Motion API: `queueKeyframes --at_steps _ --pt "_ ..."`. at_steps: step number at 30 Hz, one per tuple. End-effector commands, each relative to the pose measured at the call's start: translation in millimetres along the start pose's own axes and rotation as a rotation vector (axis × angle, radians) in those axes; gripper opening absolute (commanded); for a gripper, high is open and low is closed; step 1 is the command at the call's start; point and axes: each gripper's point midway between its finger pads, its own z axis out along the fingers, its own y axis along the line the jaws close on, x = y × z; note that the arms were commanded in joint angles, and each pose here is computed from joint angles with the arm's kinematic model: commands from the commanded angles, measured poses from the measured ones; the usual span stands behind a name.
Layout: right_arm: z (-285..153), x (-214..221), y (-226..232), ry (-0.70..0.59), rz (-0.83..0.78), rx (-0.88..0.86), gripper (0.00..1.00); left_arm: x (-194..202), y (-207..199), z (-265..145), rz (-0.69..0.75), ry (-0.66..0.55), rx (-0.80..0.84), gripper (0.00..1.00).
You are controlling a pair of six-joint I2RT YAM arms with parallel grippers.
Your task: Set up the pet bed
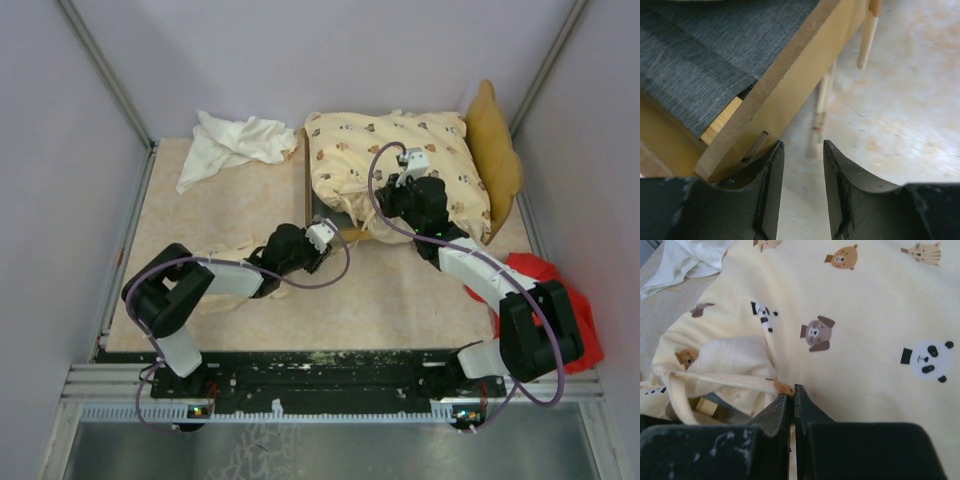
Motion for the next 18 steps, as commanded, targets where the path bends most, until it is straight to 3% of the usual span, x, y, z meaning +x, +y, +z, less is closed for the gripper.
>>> queueKeyframes --at_steps 1,9,18 --pt "-2.6 -34.0 2.2 -0.099 0.001 -0.007 0.0 -23.0 48.4 11.7 0.03 -0.057 -0.087 0.44" --pt "0.2 -31.0 2.3 -0.101 0.002 -0.012 0.0 -13.7 0.1 16.0 0.026 -0.04 0.176 0.45" --pt "2.9 -30.7 2.3 -0.098 0.0 -0.013 0.0 -1.8 -30.4 31.6 -0.008 0.041 0.207 0.46"
